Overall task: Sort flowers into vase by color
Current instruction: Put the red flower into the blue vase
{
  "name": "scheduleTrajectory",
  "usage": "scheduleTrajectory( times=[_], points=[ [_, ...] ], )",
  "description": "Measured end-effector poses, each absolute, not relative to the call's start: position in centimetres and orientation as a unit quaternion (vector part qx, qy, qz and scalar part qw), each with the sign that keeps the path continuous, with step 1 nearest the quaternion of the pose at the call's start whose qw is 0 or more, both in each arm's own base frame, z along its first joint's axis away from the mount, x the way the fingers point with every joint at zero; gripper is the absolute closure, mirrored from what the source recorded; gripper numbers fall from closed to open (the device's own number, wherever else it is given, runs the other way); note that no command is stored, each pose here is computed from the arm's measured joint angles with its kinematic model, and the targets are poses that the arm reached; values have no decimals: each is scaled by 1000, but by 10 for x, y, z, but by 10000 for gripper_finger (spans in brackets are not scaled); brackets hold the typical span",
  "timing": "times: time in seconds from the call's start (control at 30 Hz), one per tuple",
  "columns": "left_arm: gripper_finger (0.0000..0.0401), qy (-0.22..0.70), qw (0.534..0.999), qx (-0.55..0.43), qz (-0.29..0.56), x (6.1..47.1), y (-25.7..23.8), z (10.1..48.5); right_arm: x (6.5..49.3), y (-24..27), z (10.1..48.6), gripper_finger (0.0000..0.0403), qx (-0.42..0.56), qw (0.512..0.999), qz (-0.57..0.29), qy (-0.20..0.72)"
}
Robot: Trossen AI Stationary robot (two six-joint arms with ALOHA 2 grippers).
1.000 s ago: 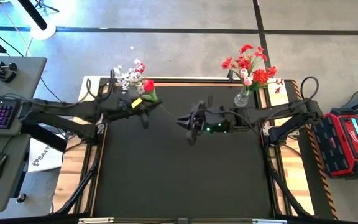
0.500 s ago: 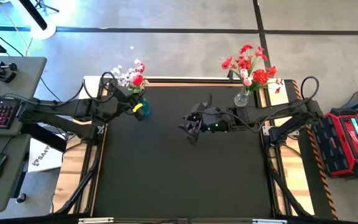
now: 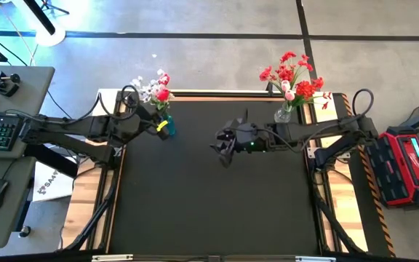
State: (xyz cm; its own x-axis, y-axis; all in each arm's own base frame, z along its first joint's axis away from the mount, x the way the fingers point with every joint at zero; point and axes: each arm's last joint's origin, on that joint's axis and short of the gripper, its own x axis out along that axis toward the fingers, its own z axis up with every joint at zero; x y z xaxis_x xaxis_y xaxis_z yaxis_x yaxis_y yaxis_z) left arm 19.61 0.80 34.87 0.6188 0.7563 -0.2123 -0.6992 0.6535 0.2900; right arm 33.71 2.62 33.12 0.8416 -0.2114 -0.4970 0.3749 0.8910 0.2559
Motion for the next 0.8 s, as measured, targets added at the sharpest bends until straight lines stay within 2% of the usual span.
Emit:
scheduleTrajectory(
  times=[0.27,0.8],
  points=[
    [401,191,887,87,411,194,14,341,338,13,331,226,183,942,-150,239],
    [401,186,911,17,368,196,16,338,338,9,331,226,190,941,-141,242]
  ],
)
